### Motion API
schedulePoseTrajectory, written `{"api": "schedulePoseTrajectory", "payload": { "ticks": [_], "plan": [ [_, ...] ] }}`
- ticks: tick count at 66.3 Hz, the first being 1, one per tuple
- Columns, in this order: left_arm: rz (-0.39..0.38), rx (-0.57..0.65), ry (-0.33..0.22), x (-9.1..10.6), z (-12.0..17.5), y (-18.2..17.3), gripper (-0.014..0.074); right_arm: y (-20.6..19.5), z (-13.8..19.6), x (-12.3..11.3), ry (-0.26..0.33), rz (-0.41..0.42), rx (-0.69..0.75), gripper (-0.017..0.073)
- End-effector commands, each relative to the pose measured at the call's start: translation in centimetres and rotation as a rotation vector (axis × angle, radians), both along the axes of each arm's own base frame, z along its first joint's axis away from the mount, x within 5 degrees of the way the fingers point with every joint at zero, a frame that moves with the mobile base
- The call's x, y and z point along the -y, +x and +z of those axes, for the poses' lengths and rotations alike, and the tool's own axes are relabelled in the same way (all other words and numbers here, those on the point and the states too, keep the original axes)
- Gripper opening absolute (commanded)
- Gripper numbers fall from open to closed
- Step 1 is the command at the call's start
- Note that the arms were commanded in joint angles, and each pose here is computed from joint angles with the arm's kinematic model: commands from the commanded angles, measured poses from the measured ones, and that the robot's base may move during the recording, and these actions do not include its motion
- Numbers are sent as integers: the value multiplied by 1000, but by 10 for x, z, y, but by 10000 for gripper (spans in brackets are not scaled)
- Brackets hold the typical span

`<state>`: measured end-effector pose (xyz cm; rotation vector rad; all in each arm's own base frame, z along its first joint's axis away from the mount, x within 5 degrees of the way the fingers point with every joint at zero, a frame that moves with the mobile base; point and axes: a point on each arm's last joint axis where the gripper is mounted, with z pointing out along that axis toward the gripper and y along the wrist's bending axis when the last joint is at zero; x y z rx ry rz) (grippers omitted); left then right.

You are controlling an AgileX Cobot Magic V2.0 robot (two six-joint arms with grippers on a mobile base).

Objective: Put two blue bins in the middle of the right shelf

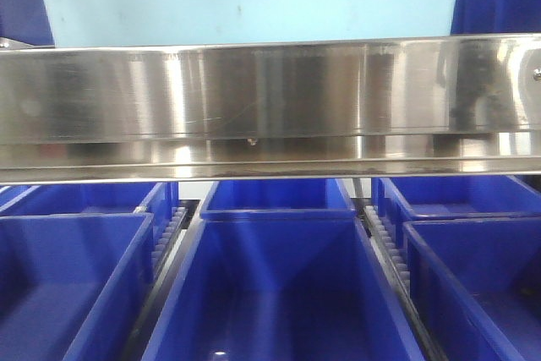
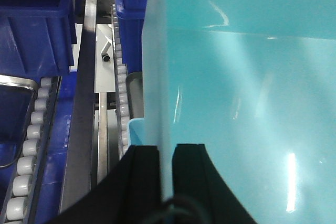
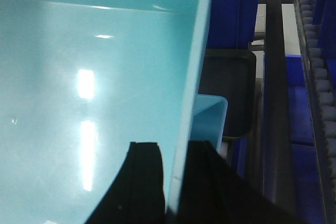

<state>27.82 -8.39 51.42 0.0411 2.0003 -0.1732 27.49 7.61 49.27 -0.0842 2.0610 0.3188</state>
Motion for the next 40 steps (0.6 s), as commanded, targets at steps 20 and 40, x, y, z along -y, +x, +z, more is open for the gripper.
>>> {"api": "schedulePoseTrajectory", "payload": {
  "ticks": [20,40],
  "plan": [
    [17,83,18,-5,12,-4,-111,-5,9,5,-38,-7,51,-166],
    [17,83,18,-5,12,-4,-111,-5,9,5,-38,-7,54,-166]
  ]
}}
